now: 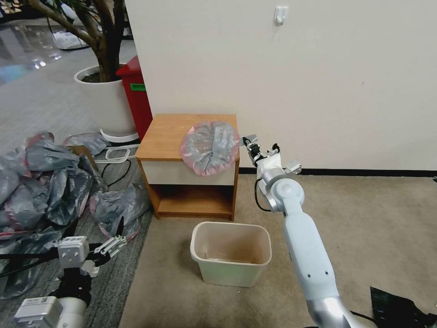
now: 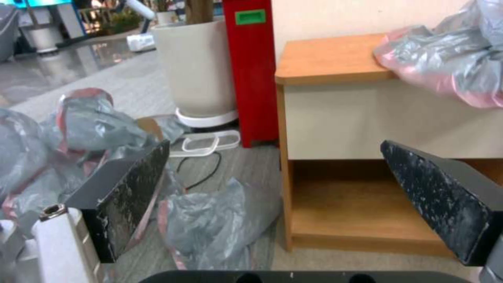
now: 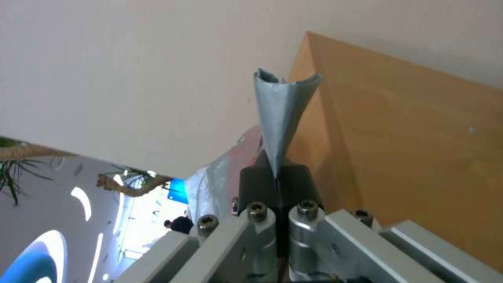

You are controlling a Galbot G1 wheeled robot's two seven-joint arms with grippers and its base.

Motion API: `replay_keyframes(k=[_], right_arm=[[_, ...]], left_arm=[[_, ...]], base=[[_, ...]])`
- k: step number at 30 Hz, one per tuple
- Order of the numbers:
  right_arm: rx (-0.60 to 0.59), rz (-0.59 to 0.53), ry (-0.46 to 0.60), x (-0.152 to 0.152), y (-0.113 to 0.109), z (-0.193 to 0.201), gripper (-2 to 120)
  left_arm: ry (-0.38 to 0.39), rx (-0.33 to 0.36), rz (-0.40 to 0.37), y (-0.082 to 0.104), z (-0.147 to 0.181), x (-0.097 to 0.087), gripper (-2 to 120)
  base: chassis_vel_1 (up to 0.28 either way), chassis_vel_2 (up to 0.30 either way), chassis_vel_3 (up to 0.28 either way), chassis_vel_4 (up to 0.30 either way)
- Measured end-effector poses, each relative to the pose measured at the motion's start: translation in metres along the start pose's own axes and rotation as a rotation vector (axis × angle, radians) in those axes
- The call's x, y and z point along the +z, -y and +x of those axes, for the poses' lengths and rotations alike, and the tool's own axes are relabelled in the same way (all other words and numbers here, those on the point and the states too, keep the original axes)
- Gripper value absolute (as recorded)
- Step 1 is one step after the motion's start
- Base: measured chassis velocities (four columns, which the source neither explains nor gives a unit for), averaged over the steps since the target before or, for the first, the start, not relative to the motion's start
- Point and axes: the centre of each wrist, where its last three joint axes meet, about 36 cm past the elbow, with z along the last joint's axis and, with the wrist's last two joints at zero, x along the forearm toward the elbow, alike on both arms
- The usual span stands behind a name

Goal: Pick up the garbage bag from the table and place it over the trash can.

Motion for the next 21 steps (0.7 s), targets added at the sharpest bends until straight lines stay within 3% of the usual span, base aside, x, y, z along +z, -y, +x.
replay_keyframes(k=[10, 13, 14, 15, 21], right_arm=[[0.065, 0.019, -0.055, 0.044, -0.022, 0.093, 0], [0.067, 0.019, -0.057, 0.046, -0.023, 0.095, 0], [0.076, 0.008, -0.079, 0.071, -0.043, 0.121, 0], [0.076, 0.005, -0.090, 0.078, -0.049, 0.130, 0], [0.109, 0.030, -0.138, 0.105, -0.057, 0.161, 0]], left_arm=[[-0.011, 0.014, 0.011, 0.002, 0.000, 0.000, 100], [-0.011, 0.014, 0.011, 0.002, 0.000, 0.000, 100], [-0.012, 0.017, 0.012, 0.002, -0.001, 0.000, 100], [-0.012, 0.017, 0.012, 0.002, -0.001, 0.000, 100], [-0.009, 0.020, 0.014, 0.002, -0.002, -0.001, 100]], base=[[0.000, 0.000, 0.000, 0.000], [0.000, 0.000, 0.000, 0.000], [0.000, 0.000, 0.000, 0.000], [0.000, 0.000, 0.000, 0.000], [0.000, 0.000, 0.000, 0.000]])
